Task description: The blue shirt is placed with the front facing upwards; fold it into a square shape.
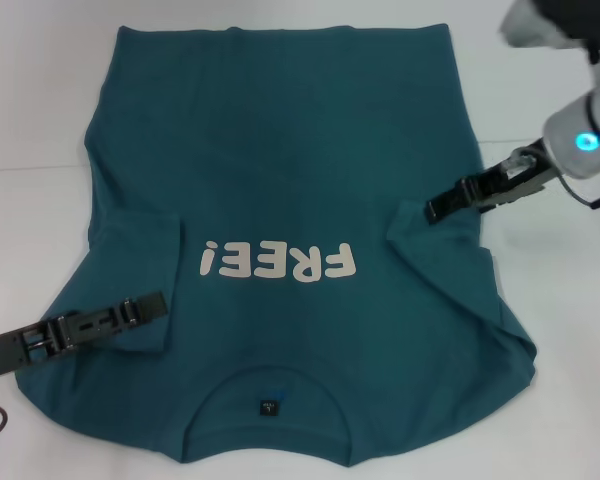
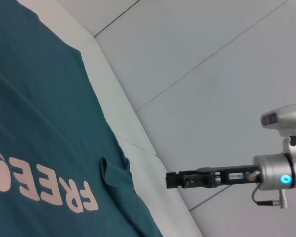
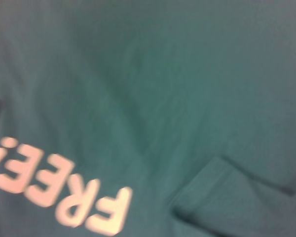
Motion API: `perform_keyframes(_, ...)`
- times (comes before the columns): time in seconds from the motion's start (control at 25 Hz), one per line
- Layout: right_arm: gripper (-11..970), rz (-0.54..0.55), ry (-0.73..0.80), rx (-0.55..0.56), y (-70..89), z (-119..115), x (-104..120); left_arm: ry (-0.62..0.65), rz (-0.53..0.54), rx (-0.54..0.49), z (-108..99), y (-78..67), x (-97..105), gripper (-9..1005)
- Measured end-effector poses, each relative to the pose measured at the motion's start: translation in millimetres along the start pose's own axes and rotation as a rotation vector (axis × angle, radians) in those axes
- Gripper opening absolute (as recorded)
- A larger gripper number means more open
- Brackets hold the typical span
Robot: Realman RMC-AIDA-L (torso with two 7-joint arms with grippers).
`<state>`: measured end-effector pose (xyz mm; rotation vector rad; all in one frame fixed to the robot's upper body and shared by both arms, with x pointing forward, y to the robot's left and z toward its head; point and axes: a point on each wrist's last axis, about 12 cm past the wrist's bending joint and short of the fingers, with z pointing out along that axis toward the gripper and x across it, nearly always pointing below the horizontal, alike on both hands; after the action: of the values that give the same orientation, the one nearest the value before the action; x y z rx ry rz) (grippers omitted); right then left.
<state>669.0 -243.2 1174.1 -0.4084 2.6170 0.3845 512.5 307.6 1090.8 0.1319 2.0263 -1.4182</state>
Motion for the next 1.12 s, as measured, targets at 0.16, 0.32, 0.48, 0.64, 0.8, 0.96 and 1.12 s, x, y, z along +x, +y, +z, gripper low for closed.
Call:
perform_keyframes(0.16,884,0.097,-0.038,-0.148,-15.9,-8,22,0.0,0.002,0.001,1,-0.3,-1,657)
perform_keyframes(0.32,874,0.209,-0.099,-0.261,-38.8,-19,45,-0.002,0.003,0.003,1,-0.6,-2,658)
perform_keyframes(0.48,872,0.322,-0.141,-0.299,-66.0,-32,63,-0.009,0.005,0.007,1,-1.0,-2,658)
perform_keyframes(0.64,872,0.43,-0.181,-0.312,-87.2,-39,76,-0.01,0.009,0.008,2,-1.0,-2,658)
perform_keyframes(0.8,873,0.482,-0.167,-0.264,-97.0,-34,82,-0.008,0.0,0.012,2,-0.1,0,657)
perform_keyframes(0.96,873,0.477,-0.131,-0.215,-94.1,-20,81,-0.008,-0.009,0.012,1,1.0,1,657)
perform_keyframes(1.12,873,0.448,-0.109,-0.164,-87.5,-6,79,-0.008,-0.016,0.011,0,1.4,2,657)
